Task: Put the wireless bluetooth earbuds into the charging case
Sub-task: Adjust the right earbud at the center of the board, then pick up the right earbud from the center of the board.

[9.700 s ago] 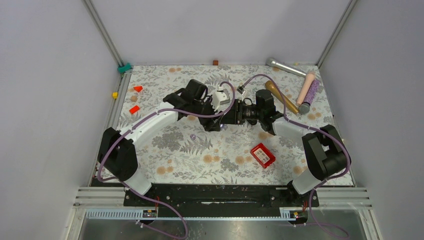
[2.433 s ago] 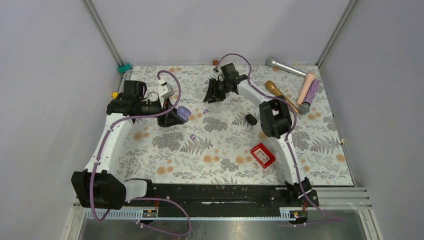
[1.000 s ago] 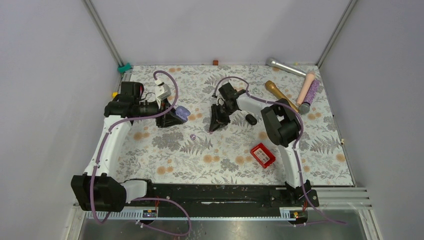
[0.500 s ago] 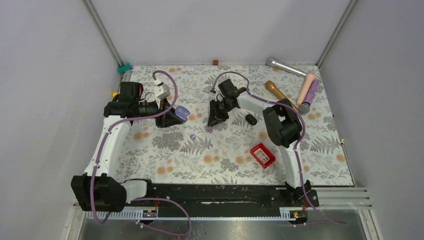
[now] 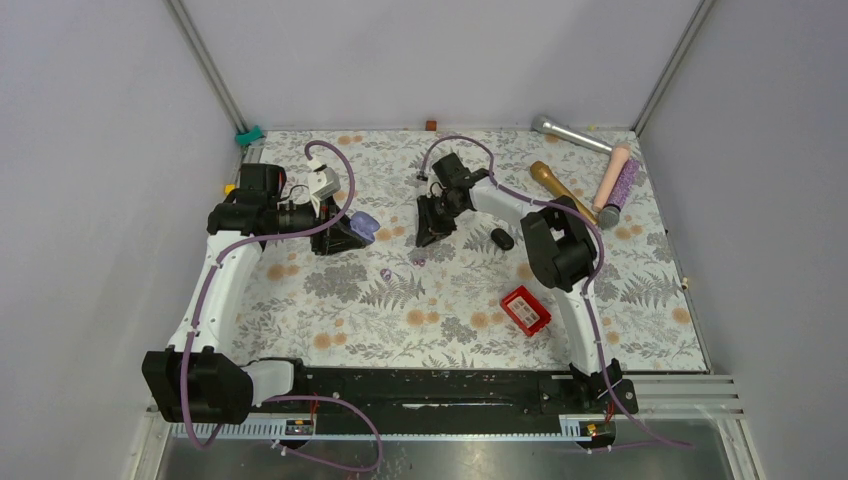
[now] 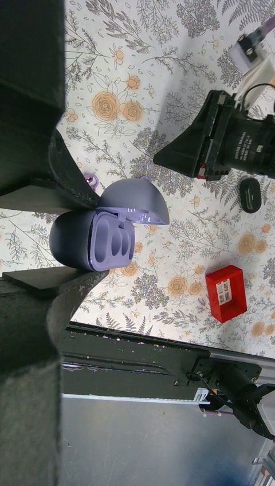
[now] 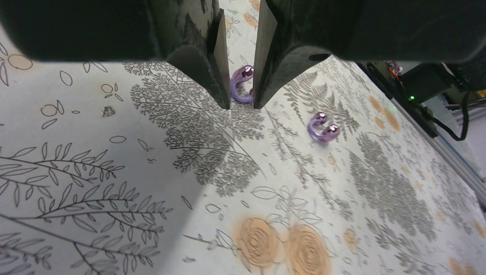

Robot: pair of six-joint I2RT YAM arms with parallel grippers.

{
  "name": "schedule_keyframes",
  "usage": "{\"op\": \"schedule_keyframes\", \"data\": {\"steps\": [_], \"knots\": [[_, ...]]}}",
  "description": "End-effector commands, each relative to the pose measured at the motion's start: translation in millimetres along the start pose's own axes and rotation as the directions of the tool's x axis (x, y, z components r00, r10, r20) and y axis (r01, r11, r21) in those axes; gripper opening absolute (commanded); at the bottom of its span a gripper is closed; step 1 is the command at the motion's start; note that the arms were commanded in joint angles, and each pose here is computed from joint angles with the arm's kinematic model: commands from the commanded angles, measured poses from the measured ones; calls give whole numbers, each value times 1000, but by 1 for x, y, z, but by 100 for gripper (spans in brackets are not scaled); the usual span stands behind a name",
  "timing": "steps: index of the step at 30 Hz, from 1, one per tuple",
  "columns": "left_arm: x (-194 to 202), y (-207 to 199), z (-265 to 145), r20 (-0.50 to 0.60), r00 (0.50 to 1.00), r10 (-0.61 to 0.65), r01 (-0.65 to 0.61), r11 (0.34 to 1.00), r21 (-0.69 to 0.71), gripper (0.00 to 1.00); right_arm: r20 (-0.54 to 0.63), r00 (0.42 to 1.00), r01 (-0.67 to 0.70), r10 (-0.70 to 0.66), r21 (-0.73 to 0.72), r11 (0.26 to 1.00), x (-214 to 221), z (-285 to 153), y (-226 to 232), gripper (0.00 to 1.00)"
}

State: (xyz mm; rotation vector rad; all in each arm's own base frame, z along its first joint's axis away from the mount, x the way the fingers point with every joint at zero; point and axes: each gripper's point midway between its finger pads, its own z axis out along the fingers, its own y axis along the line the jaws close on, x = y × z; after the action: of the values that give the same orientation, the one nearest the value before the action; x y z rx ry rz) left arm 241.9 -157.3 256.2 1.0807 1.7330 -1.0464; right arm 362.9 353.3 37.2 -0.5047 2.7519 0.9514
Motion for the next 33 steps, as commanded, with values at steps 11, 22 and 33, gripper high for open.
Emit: {"op": "schedule_keyframes", "data": {"steps": [11, 22, 33], "knots": [[-9, -6, -1, 47, 997, 56, -57, 998, 32, 0, -88, 996, -23, 24, 8, 1000, 24, 10, -4, 27], [-10, -7, -1, 47, 997, 58, -59, 998, 30, 0, -127, 992, -15, 15, -1, 1000, 39, 8, 1, 27], [-9, -6, -1, 49, 997, 55, -56, 998, 31, 0, -149, 989, -8, 4, -27, 1000, 49, 5, 5, 28]]}}
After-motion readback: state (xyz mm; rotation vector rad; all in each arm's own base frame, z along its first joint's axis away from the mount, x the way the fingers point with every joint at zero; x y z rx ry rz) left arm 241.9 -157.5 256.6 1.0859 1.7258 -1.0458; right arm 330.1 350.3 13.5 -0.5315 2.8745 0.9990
